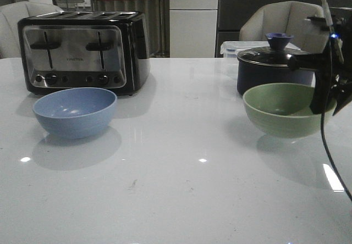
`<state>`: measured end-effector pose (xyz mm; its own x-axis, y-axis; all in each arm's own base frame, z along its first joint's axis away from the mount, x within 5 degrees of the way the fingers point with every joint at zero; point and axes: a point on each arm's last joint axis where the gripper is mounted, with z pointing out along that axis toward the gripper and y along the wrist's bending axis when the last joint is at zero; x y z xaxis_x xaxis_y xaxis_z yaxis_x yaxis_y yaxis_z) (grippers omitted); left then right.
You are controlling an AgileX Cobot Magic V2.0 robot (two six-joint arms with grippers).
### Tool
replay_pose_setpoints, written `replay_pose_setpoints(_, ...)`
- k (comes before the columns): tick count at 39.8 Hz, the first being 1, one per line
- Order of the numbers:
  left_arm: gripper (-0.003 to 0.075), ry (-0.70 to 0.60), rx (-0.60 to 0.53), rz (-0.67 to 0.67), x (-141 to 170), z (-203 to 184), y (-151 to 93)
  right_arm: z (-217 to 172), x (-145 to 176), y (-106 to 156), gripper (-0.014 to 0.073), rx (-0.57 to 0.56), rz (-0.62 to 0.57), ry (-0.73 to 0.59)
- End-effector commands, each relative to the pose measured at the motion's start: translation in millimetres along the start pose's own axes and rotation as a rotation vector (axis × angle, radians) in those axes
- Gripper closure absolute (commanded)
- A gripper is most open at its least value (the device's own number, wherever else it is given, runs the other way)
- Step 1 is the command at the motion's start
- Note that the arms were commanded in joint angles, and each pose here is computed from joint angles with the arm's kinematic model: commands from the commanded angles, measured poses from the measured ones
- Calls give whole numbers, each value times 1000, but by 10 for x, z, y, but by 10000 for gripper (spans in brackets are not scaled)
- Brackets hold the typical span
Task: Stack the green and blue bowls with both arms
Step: 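Reach the right gripper down and grasp the rim of the pale green bowl, then slide the green bowl with the right gripper toward the table center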
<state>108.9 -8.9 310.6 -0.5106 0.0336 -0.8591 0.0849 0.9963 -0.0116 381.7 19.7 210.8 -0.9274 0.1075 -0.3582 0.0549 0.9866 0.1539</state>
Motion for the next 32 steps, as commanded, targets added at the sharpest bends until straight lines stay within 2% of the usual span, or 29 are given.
replay_pose_setpoints(1, 265, -96, 1, -14, -144, -33, -1, -529, -88, 252, 479, -46, -67, -154)
replay_pose_setpoints(8, 265, -96, 1, -14, -144, -33, -1, -752, 50, 746, 479, -117, -213, -191)
replay_pose_setpoints(14, 265, -96, 1, -14, -144, -33, -1, -701, 247, 1201, 479, -188, -317, -152)
replay_pose_setpoints(20, 265, -96, 1, -14, -143, -33, -1, -564, 403, 1545, 479, -232, -397, -125)
replay_pose_setpoints(26, 265, -96, 1, -14, -143, -33, -1, -302, 480, 1721, 479, -240, -431, -98)
replay_pose_setpoints(32, 265, -96, 1, -14, -143, -33, -1, -58, 490, 1748, 474, -228, -429, -76)
